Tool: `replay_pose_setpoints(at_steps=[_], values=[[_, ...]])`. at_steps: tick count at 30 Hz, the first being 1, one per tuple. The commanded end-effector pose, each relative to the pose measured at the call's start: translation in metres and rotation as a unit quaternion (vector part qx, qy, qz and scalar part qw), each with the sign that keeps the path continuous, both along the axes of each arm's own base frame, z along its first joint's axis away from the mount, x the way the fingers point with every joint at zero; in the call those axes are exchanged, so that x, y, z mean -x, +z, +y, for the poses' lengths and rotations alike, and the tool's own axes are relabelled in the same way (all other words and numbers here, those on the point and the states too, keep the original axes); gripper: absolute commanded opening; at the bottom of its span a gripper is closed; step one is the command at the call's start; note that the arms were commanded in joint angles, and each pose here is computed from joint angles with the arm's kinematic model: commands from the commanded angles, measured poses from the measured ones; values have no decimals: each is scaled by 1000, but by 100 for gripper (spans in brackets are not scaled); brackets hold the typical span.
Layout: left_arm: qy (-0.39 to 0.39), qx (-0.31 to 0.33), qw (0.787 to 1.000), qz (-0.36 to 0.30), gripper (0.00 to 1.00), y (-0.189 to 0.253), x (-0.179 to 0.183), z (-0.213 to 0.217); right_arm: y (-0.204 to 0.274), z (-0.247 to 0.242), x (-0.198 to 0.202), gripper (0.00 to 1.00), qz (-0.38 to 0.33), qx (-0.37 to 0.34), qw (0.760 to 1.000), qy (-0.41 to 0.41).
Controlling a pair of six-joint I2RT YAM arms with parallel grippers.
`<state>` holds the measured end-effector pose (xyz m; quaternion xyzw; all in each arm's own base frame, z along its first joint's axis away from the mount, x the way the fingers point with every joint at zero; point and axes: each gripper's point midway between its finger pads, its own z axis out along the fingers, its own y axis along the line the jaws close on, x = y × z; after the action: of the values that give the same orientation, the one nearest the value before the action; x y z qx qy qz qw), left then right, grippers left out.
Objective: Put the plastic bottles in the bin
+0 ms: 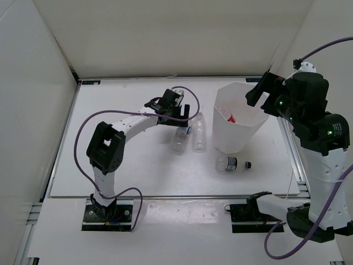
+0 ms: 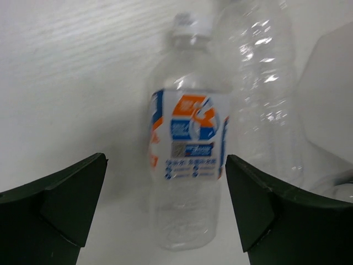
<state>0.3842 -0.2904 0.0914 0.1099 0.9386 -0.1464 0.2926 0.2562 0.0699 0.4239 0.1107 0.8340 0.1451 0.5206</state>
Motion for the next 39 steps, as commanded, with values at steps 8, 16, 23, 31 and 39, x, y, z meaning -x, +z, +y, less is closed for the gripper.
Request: replay_pose_setpoints(at_steps=[8, 16, 23, 31, 39], values=[[-63, 77, 995, 7, 100, 2, -17, -47, -15, -5, -1, 100, 8, 31, 999, 9], [-28, 55, 995, 80, 84, -51, 10, -31, -18, -19, 8, 100, 8, 53, 999, -5], [9, 52, 998, 33, 62, -12, 10, -7, -14, -19, 8, 100, 5, 35, 999, -9], [65, 136, 973, -177, 54, 189, -27, 4, -9, -17, 12, 100, 11, 5, 1000, -14], [-91, 308, 888, -330, 54, 401, -10, -95, -18, -13, 33, 100, 23, -47, 998, -23]])
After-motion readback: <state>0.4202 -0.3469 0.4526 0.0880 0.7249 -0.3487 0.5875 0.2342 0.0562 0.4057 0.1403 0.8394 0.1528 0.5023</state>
